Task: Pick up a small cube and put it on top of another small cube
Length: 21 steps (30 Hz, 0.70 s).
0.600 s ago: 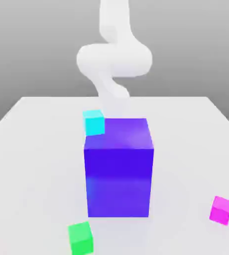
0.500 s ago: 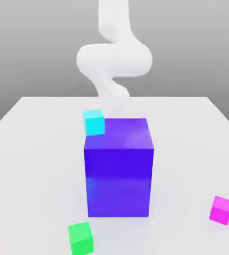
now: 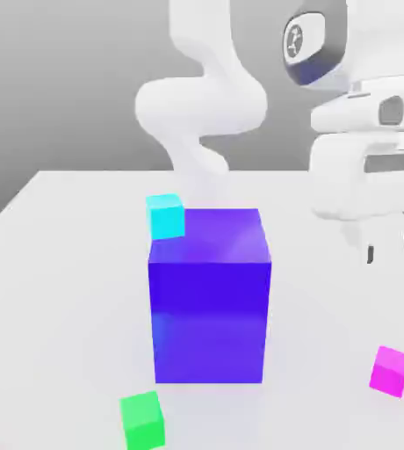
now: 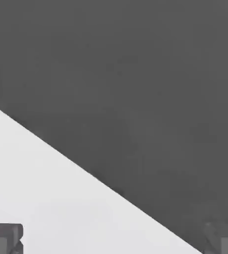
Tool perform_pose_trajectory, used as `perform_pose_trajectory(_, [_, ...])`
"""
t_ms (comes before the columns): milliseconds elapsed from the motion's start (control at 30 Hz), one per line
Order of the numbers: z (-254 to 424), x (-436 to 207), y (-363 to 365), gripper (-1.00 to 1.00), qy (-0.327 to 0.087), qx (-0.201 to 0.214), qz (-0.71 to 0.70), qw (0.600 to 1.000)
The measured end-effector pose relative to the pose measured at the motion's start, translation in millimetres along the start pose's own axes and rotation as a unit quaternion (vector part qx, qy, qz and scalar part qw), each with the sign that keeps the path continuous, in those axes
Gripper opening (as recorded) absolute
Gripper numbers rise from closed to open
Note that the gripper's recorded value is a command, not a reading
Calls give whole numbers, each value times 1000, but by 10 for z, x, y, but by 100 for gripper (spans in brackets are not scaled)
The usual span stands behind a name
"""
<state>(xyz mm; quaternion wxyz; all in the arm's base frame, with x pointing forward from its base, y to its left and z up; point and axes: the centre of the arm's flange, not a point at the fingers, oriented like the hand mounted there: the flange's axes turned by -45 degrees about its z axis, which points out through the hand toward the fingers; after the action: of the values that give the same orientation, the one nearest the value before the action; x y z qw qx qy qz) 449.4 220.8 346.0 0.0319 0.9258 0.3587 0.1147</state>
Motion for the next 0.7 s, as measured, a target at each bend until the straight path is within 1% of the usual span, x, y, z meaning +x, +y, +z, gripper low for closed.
perform_pose_trajectory(100, [501,-52,-437,0,-30,28,-58,997])
perform_pose_trajectory(267, [1254,-312,-1072,0,-76,76,-139,984])
perform_pose_trajectory(433, [1878,-461,-1262,0,-83,85,-151,981])
perform_pose_trajectory(467, [1947,-481,-1274,-100,-83,85,-152,981])
perform_pose_trajectory(700, [1937,-479,-1275,-100,-83,85,-152,981])
